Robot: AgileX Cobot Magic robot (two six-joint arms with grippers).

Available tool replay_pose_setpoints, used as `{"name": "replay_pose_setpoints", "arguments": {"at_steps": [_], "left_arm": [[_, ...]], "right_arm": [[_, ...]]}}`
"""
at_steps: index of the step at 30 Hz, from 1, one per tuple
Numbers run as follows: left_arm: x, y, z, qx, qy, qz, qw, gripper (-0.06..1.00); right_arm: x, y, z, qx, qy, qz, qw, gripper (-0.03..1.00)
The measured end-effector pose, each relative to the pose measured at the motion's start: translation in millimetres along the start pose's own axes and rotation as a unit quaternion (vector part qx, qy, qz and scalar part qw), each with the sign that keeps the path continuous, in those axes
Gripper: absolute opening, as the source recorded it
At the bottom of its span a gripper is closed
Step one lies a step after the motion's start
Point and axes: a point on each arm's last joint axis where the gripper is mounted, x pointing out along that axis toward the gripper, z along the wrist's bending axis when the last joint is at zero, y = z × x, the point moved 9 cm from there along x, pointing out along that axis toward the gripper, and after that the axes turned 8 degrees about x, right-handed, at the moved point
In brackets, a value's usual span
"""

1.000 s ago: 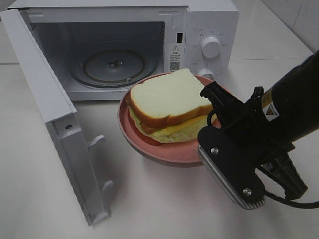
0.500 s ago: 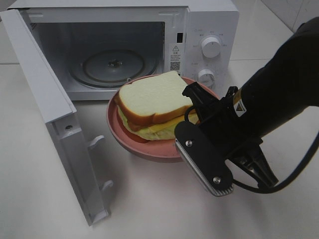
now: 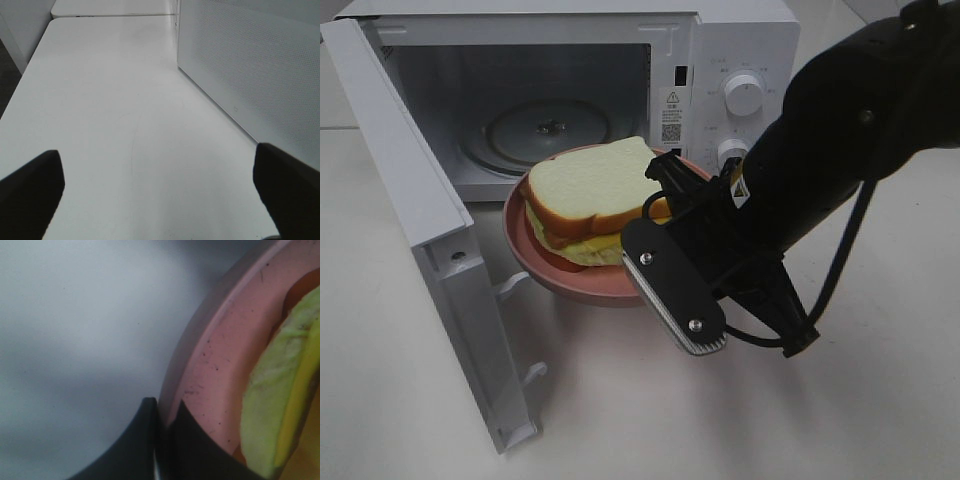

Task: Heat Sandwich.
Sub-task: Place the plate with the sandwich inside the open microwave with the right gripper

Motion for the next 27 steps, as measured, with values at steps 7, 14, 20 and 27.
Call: {"name": "replay_pose_setpoints", "arguments": {"at_steps": [7,14,20,27], "left_arm": [[0,0,0,0.000,0.000,0.000,1.000,0.97],[0,0,0,0.000,0.000,0.000,1.000,0.97],[0,0,0,0.000,0.000,0.000,1.000,0.97],[0,0,0,0.000,0.000,0.000,1.000,0.97]], "right_arm": [[9,-4,-16,0.000,0.000,-0.001,1.000,0.04],[17,-7,-23,0.004,-0.013,0.001,1.000,0.04],[23,-11,-35,0.008,-0.024,0.000,1.000,0.04],[32,-13,-44,0.009,-0.032,0.002,0.999,0.04]]}}
